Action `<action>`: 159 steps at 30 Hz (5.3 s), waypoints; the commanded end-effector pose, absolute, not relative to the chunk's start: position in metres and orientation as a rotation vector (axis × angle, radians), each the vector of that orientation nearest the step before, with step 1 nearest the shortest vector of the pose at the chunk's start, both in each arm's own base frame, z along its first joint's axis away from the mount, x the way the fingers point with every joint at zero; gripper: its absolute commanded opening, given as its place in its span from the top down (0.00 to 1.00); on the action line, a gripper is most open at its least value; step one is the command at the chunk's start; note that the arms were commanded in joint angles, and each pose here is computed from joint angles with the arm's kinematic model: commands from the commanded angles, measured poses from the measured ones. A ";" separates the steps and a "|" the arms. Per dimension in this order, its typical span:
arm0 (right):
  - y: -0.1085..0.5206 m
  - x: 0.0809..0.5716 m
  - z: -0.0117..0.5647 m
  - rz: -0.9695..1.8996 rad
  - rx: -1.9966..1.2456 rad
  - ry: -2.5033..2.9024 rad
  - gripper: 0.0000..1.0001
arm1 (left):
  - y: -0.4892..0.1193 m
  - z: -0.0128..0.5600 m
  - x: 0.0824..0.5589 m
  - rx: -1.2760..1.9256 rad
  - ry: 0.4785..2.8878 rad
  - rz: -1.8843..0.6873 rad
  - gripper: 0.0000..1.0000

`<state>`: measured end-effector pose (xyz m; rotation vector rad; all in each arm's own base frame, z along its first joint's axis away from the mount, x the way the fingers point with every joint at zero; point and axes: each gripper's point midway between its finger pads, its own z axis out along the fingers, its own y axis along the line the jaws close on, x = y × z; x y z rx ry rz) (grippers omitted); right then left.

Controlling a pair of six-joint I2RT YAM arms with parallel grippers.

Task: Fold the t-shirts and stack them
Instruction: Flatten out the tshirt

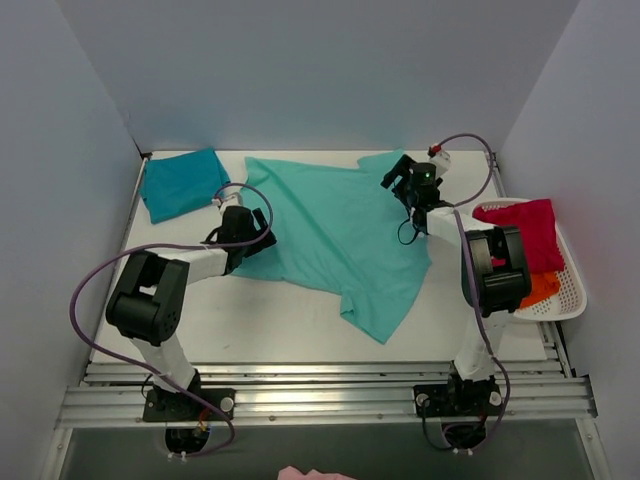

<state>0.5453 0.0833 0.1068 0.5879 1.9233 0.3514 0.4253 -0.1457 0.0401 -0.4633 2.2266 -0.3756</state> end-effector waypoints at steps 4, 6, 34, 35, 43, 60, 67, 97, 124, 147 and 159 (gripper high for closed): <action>0.087 0.560 0.094 0.370 0.584 1.898 0.35 | -0.149 0.033 0.420 -0.496 2.217 -0.380 0.19; 0.091 0.569 0.070 0.377 0.594 1.934 0.49 | -0.146 0.035 0.417 -0.504 2.217 -0.364 0.20; 0.037 0.609 0.019 0.524 0.805 1.907 1.00 | -0.129 -0.012 0.290 -0.537 2.393 0.084 0.59; 0.036 0.611 0.020 0.531 0.802 1.904 1.00 | -0.129 -0.017 0.286 -0.537 2.406 0.084 0.60; -0.007 0.616 0.016 0.547 0.900 1.859 1.00 | -0.137 -0.057 0.254 -0.558 2.502 0.114 0.62; -0.027 0.612 0.014 0.545 0.961 1.819 1.00 | -0.128 -0.115 0.151 -0.535 2.591 0.390 0.61; -0.030 0.611 0.012 0.545 0.977 1.812 1.00 | -0.138 -0.157 0.116 -0.473 2.708 0.390 0.61; 0.037 0.582 0.134 0.524 0.718 1.730 0.41 | -0.153 0.158 0.172 -0.292 2.160 0.134 0.06; 0.132 0.568 0.134 0.536 0.537 1.856 1.00 | -0.194 0.104 0.488 -0.289 2.140 -0.314 0.04; 0.159 0.629 0.018 0.463 0.655 2.016 1.00 | -0.216 0.073 0.535 -0.281 2.180 -0.468 0.03; 0.130 0.692 -0.016 0.524 0.790 1.951 1.00 | -0.199 0.079 0.569 -0.281 2.161 -0.444 0.02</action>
